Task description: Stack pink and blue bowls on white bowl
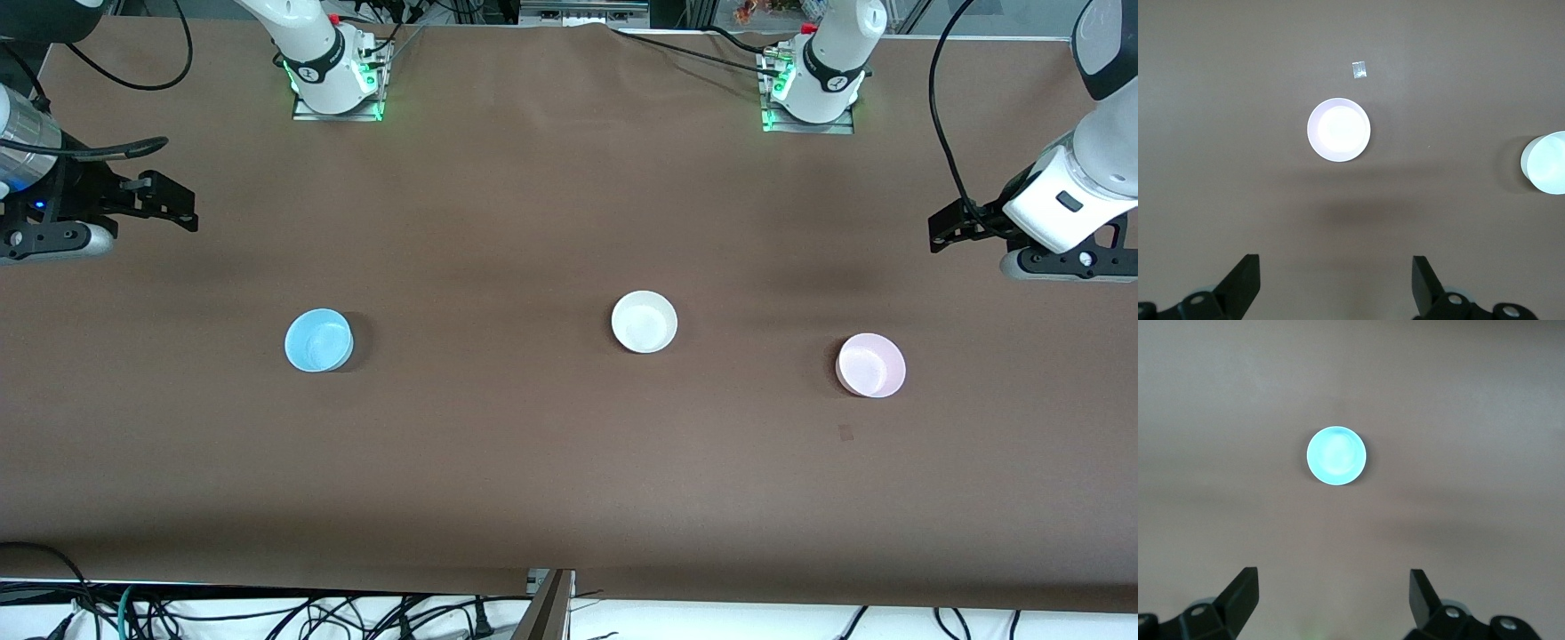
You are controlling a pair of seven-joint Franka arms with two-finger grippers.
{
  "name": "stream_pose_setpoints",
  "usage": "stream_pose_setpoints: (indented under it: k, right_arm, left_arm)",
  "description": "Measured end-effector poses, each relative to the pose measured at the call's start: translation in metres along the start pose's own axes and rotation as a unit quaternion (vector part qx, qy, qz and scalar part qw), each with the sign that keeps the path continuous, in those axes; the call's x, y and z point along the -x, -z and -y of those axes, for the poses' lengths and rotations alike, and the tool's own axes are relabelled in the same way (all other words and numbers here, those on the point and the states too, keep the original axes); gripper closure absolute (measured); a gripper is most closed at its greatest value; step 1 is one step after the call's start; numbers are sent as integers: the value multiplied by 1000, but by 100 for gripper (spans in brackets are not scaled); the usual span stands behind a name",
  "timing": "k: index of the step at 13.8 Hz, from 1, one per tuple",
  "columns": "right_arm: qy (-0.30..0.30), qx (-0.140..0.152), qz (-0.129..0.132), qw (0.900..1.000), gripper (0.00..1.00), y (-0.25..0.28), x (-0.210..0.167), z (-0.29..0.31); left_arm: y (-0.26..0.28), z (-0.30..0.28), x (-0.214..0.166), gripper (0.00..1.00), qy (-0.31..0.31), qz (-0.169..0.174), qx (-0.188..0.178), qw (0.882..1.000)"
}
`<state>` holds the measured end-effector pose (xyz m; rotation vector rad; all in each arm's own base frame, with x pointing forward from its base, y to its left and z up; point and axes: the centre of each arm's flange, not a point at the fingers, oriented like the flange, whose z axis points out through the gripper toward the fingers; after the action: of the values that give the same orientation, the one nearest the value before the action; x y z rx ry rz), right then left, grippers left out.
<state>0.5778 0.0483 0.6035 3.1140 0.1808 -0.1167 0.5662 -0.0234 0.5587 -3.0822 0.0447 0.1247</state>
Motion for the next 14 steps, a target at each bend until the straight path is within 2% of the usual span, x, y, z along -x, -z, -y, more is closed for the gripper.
stream_pose_setpoints:
  k: [3,7,14]
  right_arm:
    - [0,0,0,1000,0,0,0,0]
    - [1,0,2,1000,0,-2,-1,1]
    - [1,0,2,1000,0,-2,-1,2]
  left_arm:
    - [-2,1,-1,0,0,3,0,1000]
    - [-12,6,5,0,5,41,0,999]
    - [0,8,-2,0,6,28,1,1000]
